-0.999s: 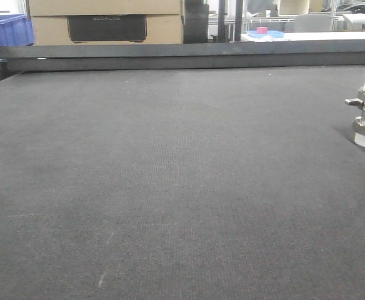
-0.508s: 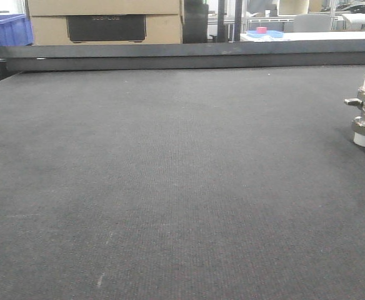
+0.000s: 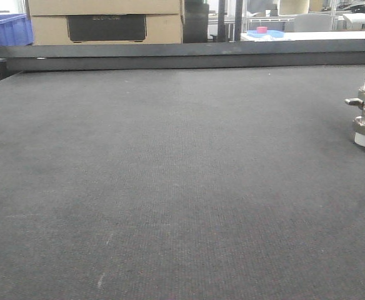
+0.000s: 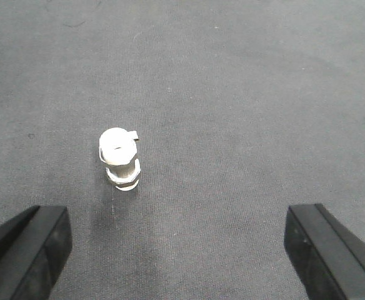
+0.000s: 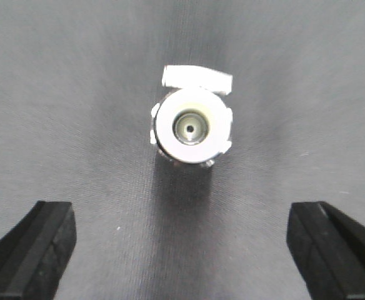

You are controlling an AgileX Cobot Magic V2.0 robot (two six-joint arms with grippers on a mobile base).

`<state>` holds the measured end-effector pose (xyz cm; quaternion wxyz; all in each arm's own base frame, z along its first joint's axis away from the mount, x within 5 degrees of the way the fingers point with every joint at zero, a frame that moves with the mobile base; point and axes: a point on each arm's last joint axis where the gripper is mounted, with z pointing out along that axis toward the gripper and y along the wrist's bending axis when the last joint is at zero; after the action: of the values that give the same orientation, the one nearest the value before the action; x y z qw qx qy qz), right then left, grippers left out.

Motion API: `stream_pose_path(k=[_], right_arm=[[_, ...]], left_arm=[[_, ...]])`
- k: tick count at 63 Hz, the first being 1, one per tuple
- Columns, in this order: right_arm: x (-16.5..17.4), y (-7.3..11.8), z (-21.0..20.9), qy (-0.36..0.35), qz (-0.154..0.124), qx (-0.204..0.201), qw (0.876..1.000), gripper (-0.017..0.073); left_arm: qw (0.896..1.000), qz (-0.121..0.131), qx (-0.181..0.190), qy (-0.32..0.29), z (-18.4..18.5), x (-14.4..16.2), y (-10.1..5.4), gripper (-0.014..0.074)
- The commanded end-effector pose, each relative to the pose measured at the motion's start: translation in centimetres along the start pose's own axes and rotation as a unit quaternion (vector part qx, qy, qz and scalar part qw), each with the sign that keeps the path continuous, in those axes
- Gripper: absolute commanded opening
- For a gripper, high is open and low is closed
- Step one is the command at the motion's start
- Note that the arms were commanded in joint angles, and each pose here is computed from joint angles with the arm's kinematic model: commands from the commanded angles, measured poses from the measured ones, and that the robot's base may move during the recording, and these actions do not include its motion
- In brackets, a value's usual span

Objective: Place valve from conveyor to right shelf box
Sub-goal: 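Lower the right gripper around its valve and close it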

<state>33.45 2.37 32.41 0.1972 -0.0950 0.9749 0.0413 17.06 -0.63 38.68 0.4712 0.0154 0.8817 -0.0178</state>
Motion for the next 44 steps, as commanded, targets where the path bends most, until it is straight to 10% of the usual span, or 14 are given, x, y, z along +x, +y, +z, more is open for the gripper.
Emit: stream_pose_path(k=[1,44], right_arm=[[-0.8,-0.3,1.6,0.007,-0.008,0.006,1.0,0.057],[-3.3,-1.7,9.8,0.072,-0.009,0.003,0.997,0.057]], left_arm=[[1.0,-0.001,0.005,-0.006,-0.2,-0.2,-0.2,0.0599],[1.0,-0.001,0.005,-0.001,-0.2,-0.1,-0.2,0.0599]])
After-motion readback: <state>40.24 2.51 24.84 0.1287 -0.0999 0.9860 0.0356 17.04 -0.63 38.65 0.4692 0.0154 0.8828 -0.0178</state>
